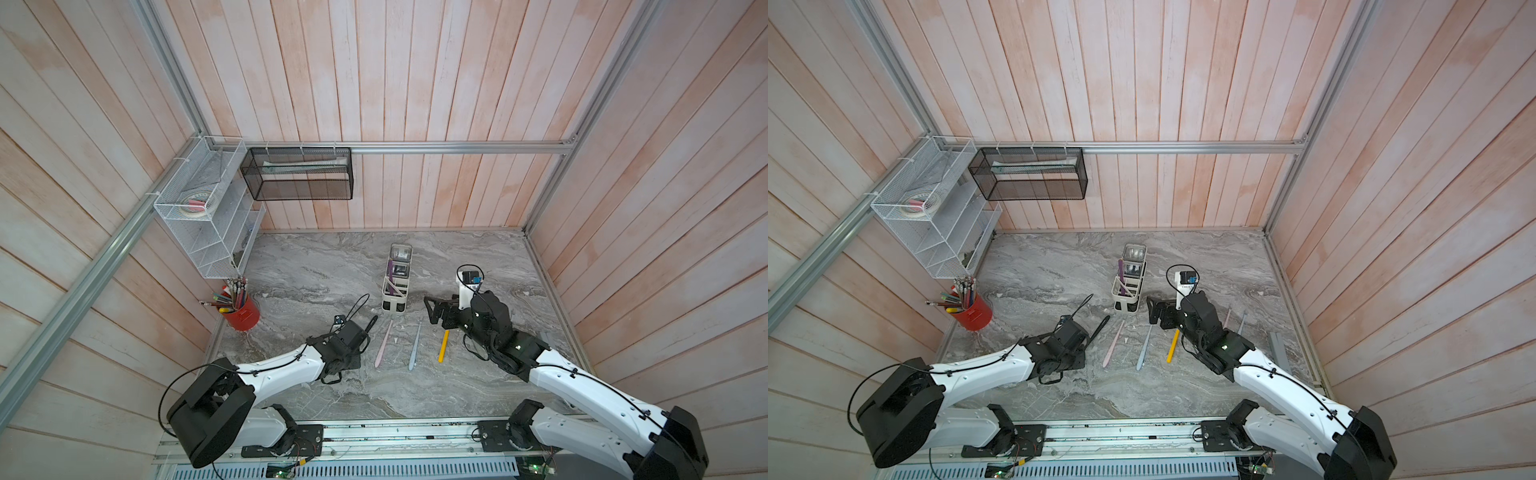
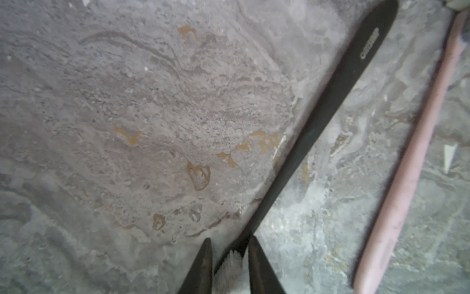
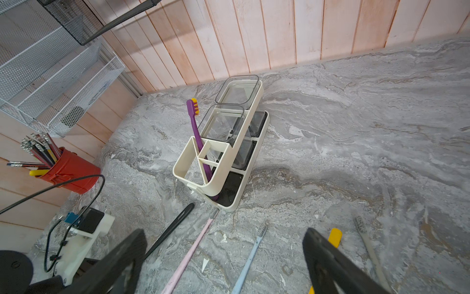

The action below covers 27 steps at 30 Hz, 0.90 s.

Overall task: Place the toothbrush into the toothbrush holder
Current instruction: Pick up the toothbrush from the center of the board.

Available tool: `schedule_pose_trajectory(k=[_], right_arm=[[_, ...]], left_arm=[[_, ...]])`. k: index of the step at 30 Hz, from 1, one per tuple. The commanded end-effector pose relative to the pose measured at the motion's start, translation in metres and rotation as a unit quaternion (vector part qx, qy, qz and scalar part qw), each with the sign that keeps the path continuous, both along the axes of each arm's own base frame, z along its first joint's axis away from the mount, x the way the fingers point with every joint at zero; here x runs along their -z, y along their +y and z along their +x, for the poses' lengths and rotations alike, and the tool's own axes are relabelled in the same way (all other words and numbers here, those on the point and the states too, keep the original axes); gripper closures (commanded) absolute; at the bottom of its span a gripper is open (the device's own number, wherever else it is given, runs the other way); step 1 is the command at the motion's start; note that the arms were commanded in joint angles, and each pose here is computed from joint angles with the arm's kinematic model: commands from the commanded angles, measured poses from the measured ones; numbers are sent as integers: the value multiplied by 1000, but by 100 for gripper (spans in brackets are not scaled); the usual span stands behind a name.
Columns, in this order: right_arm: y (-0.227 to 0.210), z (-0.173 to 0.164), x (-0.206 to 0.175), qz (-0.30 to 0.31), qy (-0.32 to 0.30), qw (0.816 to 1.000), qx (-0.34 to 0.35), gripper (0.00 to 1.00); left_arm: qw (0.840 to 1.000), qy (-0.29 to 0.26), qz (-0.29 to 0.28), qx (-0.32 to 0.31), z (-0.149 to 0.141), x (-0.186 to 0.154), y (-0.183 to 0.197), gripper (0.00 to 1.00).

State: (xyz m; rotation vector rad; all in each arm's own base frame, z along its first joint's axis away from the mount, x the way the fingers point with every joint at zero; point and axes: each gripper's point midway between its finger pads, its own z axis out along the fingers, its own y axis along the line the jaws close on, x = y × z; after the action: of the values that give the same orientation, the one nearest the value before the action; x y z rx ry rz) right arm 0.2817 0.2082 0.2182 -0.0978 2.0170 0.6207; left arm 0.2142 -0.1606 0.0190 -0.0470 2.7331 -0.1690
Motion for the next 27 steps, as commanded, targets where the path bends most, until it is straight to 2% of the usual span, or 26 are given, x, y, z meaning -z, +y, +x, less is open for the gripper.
schedule_pose_trajectory(k=[1,16,20,24,27], right_arm=[[-1,-2,-9,6,-6,1000,1,2],[-3,-4,-9,7,-6,1000,3,2],[-4,-4,-10,8,-8,1000,4,2],[-4,-5,-10,9,-7,1000,4,2],[-4,-6,-11,11,-8,1000,4,2]], left_arm=[[998,54,28,5,-27,18,13,74],[995,85,58,8,-33,33,14,73],[994,91,64,10,-34,35,15,82],[992,99,75,14,-39,33,14,82],[992,98,83,18,-40,30,14,78]])
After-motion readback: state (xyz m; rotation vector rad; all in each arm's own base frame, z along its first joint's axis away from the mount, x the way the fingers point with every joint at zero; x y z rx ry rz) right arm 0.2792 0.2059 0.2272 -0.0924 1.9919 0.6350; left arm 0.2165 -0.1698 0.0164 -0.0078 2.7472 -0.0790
